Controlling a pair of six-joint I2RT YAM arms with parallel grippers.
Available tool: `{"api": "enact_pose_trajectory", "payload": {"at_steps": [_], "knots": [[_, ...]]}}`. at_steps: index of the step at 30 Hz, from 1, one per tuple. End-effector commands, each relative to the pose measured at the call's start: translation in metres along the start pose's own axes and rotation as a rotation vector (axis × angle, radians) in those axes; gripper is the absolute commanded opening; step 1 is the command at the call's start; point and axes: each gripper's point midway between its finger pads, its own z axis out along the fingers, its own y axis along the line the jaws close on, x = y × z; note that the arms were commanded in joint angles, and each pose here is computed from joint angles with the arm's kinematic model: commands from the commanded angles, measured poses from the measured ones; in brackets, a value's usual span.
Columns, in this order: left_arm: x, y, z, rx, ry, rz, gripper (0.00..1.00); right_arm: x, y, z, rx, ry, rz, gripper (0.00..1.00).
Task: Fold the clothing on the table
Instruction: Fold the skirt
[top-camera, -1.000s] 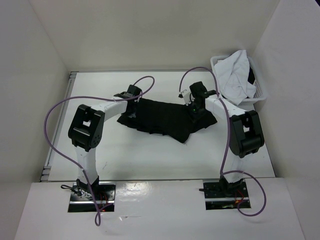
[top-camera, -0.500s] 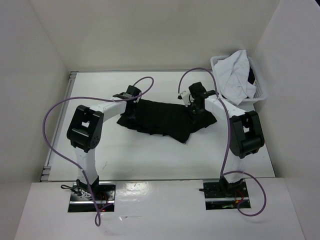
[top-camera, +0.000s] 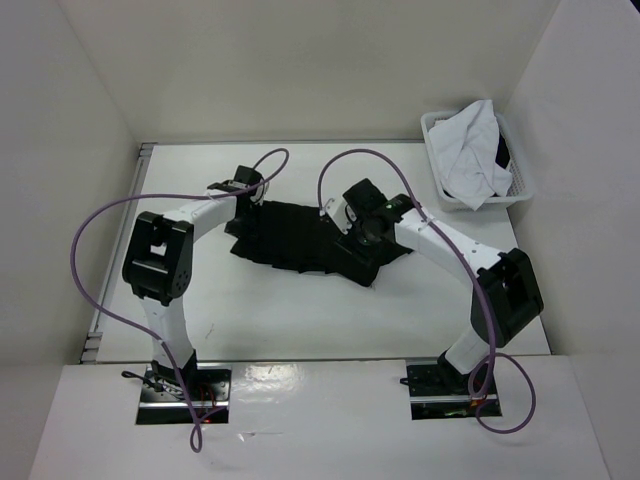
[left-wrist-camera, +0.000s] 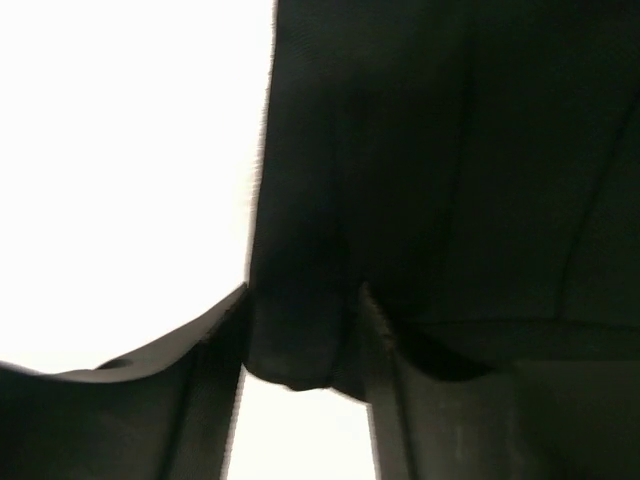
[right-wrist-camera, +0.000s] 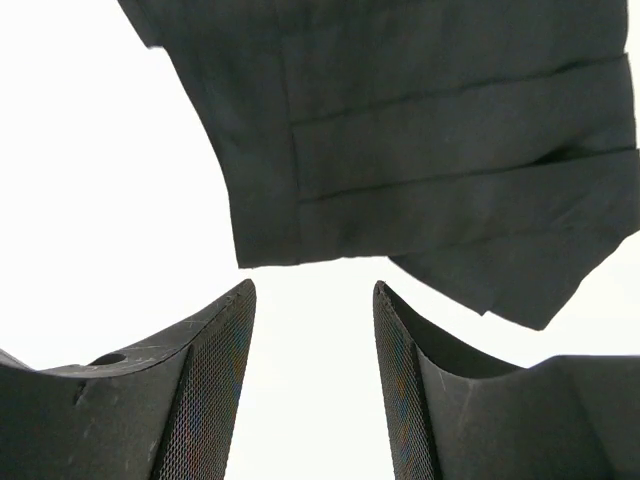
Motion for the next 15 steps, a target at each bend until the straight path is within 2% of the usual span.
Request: {"api": "enact_pose_trajectory", "payload": {"at_steps": [1, 6, 10, 15], "knots": [[0.006, 0.004, -0.018, 0.046, 0.007, -0.01, 0.6, 0.017, -0.001, -0.004, 0.011, 0.046, -0.001, 0.56], [0.013, -0.001, -0.018, 0.094, 0.028, 0.001, 0.67, 0.02, -0.001, -0.003, 0.021, 0.049, -0.001, 0.56], [0.011, -0.02, -0.025, 0.233, 0.033, 0.025, 0.67, 0.026, -0.003, 0.0, 0.036, 0.065, -0.002, 0.56], [0.013, -0.031, -0.031, 0.305, 0.047, 0.043, 0.63, 0.024, -0.003, 0.0, 0.039, 0.057, -0.001, 0.56]]}}
